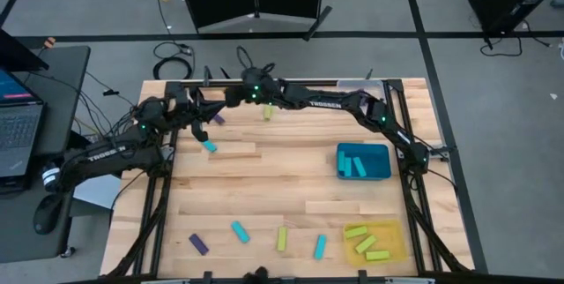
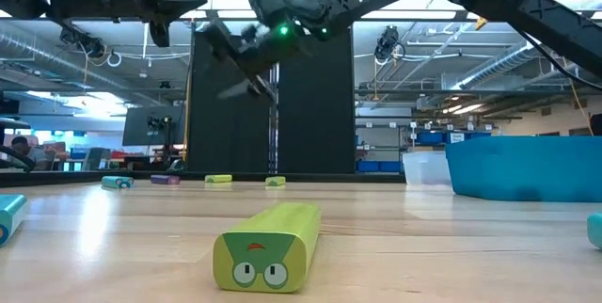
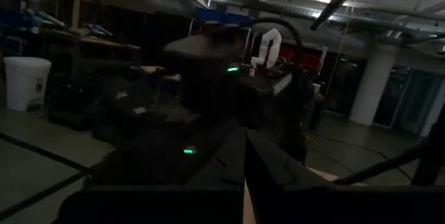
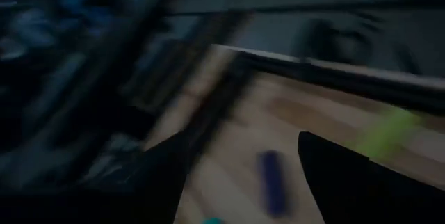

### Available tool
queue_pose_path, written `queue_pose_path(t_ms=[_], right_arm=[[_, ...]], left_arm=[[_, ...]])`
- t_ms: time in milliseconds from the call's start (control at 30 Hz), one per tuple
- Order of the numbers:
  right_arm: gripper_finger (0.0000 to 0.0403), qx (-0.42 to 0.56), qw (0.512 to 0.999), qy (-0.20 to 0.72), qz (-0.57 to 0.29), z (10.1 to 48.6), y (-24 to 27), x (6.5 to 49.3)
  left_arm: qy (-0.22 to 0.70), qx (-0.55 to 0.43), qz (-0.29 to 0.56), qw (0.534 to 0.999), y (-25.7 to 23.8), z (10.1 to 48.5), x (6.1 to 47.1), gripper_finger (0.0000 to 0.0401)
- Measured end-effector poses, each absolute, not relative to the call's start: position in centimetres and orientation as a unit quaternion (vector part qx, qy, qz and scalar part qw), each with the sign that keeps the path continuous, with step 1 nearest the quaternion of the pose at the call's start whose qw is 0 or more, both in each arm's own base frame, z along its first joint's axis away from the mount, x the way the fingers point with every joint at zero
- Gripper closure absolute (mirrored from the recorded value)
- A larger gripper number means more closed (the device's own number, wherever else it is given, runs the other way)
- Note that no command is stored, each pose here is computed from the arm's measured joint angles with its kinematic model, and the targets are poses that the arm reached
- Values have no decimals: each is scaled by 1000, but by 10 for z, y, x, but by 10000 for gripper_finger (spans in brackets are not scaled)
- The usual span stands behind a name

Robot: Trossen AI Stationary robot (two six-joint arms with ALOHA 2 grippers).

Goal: Sort blocks
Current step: Put the light green block into the yellow bin

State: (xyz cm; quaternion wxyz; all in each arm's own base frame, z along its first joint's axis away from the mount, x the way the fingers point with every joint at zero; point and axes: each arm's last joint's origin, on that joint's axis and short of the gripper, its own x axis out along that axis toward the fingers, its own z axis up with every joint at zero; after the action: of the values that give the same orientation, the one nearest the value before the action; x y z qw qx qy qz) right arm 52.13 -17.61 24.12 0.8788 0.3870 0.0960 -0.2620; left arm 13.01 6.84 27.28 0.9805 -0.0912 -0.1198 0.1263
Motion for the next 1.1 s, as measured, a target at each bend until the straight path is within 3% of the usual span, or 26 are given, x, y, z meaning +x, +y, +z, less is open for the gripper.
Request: queue_pose_path(t_ms=[200, 433, 800, 1100], right_arm=[[111, 428, 795, 185, -389, 215, -201, 495], [87, 464, 745, 225, -423, 205, -207, 483], [8, 462, 692, 292, -471, 193, -189, 474], [3, 457, 680, 315, -479, 175, -180, 478]], left_arm=[[-118, -89, 130, 980, 70, 272, 129, 387], [-123, -85, 140, 979, 73, 273, 127, 387], [-127, -81, 143, 978, 74, 274, 127, 387], [-139, -77, 146, 977, 74, 276, 126, 387]])
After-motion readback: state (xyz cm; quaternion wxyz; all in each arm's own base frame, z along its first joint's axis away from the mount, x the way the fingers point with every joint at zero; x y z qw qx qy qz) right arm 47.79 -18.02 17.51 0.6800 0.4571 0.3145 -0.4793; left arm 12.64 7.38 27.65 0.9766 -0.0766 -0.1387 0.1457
